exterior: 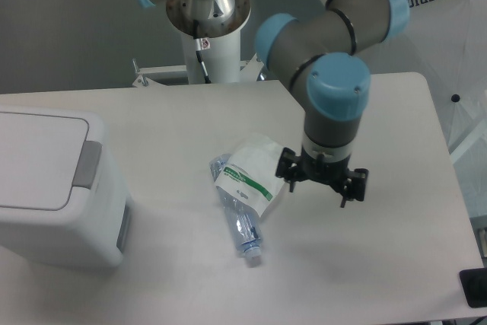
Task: Open the trash can
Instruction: 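Move the open gripper across the table toward the white trash can, then lower the gripper onto the lid edge of the white trash can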
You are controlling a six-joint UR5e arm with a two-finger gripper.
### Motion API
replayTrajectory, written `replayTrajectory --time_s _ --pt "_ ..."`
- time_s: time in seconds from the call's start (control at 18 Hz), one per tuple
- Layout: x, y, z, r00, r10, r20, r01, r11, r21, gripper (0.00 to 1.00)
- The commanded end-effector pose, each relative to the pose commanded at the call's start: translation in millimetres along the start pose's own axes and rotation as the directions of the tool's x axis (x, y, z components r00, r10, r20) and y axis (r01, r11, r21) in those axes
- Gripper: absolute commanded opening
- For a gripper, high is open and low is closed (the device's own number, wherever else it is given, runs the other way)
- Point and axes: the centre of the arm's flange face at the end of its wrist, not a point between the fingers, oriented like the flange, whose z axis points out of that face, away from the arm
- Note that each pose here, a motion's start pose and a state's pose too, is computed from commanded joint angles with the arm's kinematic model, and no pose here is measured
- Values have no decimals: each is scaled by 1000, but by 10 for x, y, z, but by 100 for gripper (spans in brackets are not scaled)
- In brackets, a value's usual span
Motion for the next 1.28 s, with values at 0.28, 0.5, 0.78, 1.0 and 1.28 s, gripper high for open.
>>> replayTrajectory --time_s 0.28,0.5,0.78,1.0,1.28 --pt "504 -201 -682 998 -50 -36 55 985 161 100" --pt "1052 -502 -925 993 -91 -78 108 961 254 100" --pt "1369 -672 -1027 994 -33 -109 69 934 350 100" --pt "1631 -668 -1175 985 -71 -156 124 922 366 100" --pt "1873 -617 -1162 967 -151 -206 215 917 336 100"
